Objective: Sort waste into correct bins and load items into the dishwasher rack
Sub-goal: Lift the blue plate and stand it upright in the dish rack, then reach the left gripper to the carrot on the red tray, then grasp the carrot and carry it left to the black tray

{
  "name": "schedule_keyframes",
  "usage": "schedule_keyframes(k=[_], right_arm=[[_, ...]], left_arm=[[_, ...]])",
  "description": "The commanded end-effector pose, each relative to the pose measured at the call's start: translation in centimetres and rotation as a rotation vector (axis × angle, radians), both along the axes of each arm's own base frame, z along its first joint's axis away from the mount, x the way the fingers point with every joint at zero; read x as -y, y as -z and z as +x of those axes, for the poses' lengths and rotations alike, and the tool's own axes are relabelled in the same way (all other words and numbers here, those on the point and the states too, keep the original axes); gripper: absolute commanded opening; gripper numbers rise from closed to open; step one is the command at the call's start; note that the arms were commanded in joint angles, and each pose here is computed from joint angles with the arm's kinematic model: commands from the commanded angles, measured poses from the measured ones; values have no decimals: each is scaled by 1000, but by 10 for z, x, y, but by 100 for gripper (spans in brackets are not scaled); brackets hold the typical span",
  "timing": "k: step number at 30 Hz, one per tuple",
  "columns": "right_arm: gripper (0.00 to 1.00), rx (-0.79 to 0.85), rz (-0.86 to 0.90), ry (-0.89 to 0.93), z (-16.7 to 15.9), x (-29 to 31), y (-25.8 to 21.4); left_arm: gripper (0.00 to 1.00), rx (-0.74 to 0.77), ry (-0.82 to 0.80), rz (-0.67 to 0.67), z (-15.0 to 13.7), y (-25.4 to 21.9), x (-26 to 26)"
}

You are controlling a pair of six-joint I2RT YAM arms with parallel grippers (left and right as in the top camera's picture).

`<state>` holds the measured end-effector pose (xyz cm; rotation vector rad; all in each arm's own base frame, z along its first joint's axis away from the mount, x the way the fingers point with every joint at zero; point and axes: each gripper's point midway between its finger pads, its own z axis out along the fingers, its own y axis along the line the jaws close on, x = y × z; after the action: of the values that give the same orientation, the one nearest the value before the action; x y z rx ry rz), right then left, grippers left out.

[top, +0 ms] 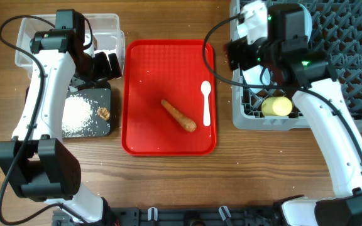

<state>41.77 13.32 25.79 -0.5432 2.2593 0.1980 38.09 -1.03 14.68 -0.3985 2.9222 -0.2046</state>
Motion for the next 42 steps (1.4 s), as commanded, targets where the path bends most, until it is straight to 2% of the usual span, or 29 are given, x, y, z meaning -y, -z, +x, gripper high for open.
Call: schedule_keyframes(k=[1,5,8,11,13,15,19,20,22,23,25,28,30,32,34,39,42], right_arm=[[89,-118,111,-73,-22,-30,11],[87,-219,102,-55,-38,-30,30],[88,-230,112,40,-34,-22,31],[92,-231,96,234,-25,6,35],[93,-252,86,276,-25,22,39],[93,-266,85,303,-26,33,41],[94,-306,93,398,-27,65,46],[94,-309,94,413,-27,71,47],[94,-311,97,437,-26,80,48],[94,-311,98,445,-26,83,47],[94,-311,99,450,-26,86,47],[94,-318,96,451,-27,86,48],[94,-327,93,451,-30,86,50],[94,-336,90,452,-32,86,51],[94,-345,87,452,-34,86,52],[95,-366,78,452,-38,87,55],[95,-364,78,452,-38,87,55]], left_arm=[[100,47,-3,10,3,-16,-1],[100,47,-3,10,3,-16,-1],[100,63,-3,10,7,-17,-2],[100,96,-4,12,15,-19,-2],[100,108,-6,-10,18,-20,2],[100,144,18,-96,25,-25,17],[100,149,97,-403,23,-40,71],[100,119,54,-473,24,-40,87],[99,34,-63,-525,21,-32,109],[91,-1,-84,-530,19,-26,126],[87,-47,-114,-439,12,-6,160],[97,-32,-85,-203,-5,21,190],[99,-49,-107,-88,-23,38,206],[99,-68,-142,-56,-33,49,216],[95,-100,-191,-31,-39,63,220],[93,-194,-292,69,-55,107,198],[93,-210,-290,63,-60,125,197]])
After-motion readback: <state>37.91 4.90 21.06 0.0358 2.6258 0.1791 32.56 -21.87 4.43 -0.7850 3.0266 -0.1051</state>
